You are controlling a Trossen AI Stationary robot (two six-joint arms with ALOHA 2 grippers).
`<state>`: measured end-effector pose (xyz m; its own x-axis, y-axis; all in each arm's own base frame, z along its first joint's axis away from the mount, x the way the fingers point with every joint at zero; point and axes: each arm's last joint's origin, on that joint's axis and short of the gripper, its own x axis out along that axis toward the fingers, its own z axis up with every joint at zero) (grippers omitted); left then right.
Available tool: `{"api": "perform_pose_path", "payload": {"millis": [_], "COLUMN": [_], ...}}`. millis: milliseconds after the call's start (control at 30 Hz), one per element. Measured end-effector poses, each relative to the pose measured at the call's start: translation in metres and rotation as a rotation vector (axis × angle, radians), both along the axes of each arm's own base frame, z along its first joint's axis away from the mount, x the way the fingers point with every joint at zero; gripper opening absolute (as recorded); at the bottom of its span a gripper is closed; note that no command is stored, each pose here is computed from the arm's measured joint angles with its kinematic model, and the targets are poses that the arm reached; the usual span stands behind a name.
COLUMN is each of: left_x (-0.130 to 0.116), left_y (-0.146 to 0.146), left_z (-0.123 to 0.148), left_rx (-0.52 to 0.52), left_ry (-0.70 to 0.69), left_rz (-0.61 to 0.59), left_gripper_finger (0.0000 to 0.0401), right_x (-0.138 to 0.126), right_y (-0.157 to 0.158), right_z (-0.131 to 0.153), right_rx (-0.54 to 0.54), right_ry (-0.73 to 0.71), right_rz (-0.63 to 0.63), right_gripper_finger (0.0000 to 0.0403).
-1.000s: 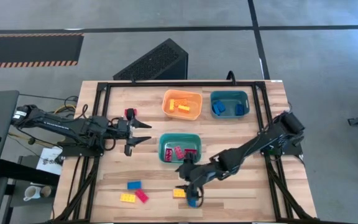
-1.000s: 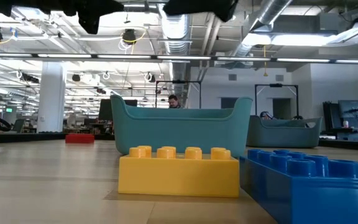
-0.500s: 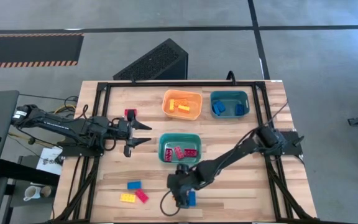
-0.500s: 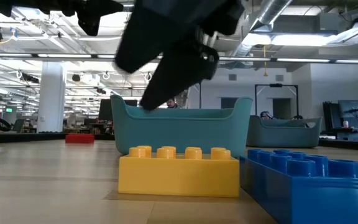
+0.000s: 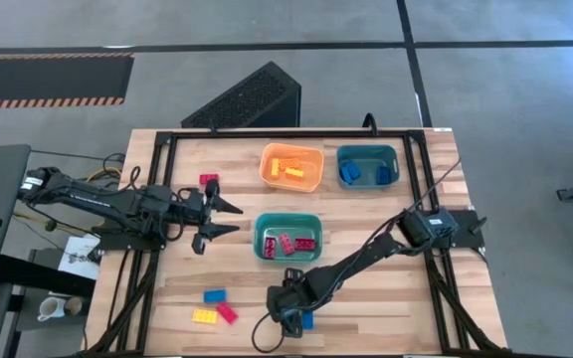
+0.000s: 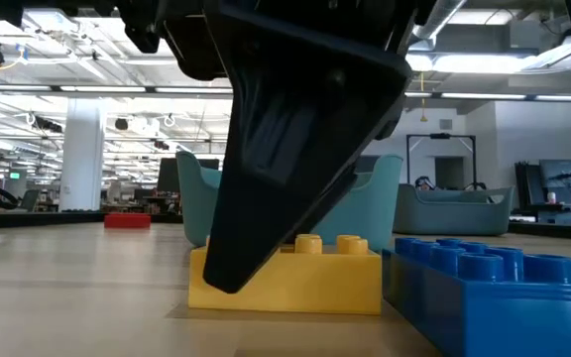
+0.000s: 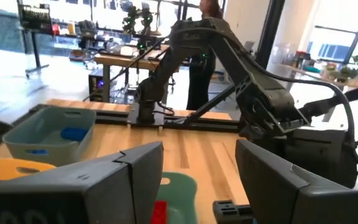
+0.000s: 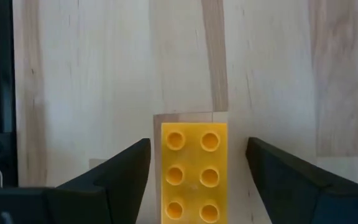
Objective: Sort & place blocks by color
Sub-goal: Put the yellow game piece into the yellow bin
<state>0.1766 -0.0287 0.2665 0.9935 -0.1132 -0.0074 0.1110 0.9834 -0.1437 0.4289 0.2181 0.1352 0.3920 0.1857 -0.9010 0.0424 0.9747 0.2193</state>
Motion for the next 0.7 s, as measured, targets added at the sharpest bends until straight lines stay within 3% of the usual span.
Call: {"api": "perform_pose_path", "payload": {"millis": [167, 400, 500, 700], "left_x": [-0.001, -0.002, -0.003, -0.005], "left_y": [-0.005, -0.010, -0.010, -0.009], "left_z": [0.003, 0.009, 0.011, 0.015], "left_rx": [-0.048, -0.037, -0.029, 0.013], "left_ry": [-0.028, -0.085, -0.110, -0.150], "left_rz": [-0.048, -0.080, -0.081, -0.077], "left_gripper_finger": [0.0187, 0.0187, 0.0187, 0.0187], "right_x": [0.000, 0.009, 0.014, 0.015], "right_y": [-0.001, -0.009, -0.014, -0.040], "right_z": [0.002, 0.014, 0.036, 0.109], "right_rx": [-0.010, 0.049, 0.066, 0.087], "right_ry": [-0.006, -0.001, -0.072, -0.301], "right_rz": [-0.003, -0.054, -0.036, 0.006], "right_gripper_finger": [0.0246, 0.0127, 0.0121, 0.0127]}}
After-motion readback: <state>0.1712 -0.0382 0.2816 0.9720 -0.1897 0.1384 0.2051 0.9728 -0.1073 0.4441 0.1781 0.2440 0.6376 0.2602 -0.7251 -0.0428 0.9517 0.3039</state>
